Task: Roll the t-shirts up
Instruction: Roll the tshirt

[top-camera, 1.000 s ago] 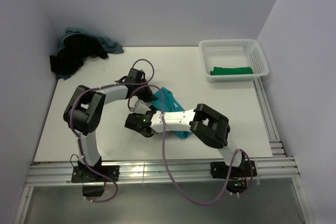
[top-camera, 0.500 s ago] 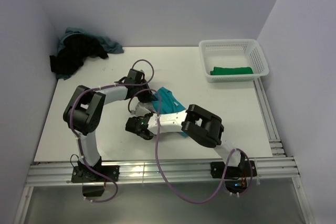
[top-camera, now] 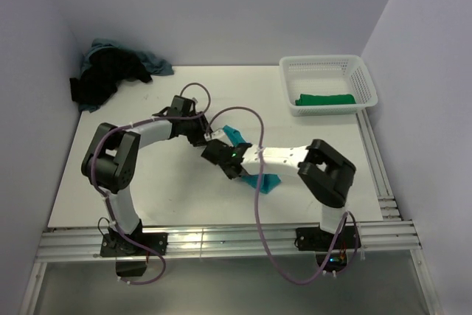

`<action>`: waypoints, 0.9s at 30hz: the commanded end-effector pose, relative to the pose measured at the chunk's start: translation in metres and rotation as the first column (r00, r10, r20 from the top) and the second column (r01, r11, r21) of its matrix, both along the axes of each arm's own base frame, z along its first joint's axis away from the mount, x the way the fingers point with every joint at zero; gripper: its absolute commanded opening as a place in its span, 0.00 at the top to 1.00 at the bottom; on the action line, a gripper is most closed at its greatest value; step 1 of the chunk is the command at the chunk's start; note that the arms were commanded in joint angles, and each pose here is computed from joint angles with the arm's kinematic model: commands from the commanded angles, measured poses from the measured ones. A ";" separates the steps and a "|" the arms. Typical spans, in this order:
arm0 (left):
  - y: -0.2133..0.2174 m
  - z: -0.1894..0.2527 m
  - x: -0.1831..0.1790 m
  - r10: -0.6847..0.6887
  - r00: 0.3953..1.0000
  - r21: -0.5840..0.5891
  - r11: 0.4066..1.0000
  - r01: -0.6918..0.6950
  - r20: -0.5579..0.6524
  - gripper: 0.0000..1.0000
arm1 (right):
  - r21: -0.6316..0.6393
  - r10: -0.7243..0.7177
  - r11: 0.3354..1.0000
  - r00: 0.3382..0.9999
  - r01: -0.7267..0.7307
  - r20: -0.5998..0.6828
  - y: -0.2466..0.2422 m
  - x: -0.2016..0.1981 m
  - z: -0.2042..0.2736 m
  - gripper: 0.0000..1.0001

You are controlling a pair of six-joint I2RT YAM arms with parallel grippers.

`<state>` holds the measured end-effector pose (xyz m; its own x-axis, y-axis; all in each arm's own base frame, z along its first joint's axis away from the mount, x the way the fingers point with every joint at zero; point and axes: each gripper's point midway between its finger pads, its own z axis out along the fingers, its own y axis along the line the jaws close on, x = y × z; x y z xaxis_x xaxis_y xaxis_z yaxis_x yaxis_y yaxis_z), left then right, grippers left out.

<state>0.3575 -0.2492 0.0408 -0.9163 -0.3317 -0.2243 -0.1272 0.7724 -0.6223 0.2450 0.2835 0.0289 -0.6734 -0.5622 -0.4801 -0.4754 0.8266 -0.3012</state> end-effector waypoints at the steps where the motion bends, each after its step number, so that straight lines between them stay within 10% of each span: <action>1: 0.027 0.041 0.029 0.030 0.995 -0.063 0.998 -0.024 0.095 0.54 | 0.307 0.048 0.952 0.981 0.012 -0.189 0.031 -0.017 0.003 1.00; 9: 0.042 0.063 0.055 0.061 0.982 -0.114 0.993 -0.041 0.179 0.49 | 0.535 0.103 0.834 0.914 0.135 -0.391 0.029 -0.017 -0.004 1.00; 16: 0.029 0.061 0.037 0.040 0.974 -0.173 0.985 -0.001 0.223 0.47 | 0.730 0.199 0.587 0.811 0.351 -0.550 0.023 -0.025 -0.007 1.00; 27: -0.006 0.060 0.007 -0.014 0.959 -0.223 0.971 0.080 0.284 0.48 | 0.659 0.233 0.420 0.628 0.623 -0.742 0.009 -0.032 -0.042 1.00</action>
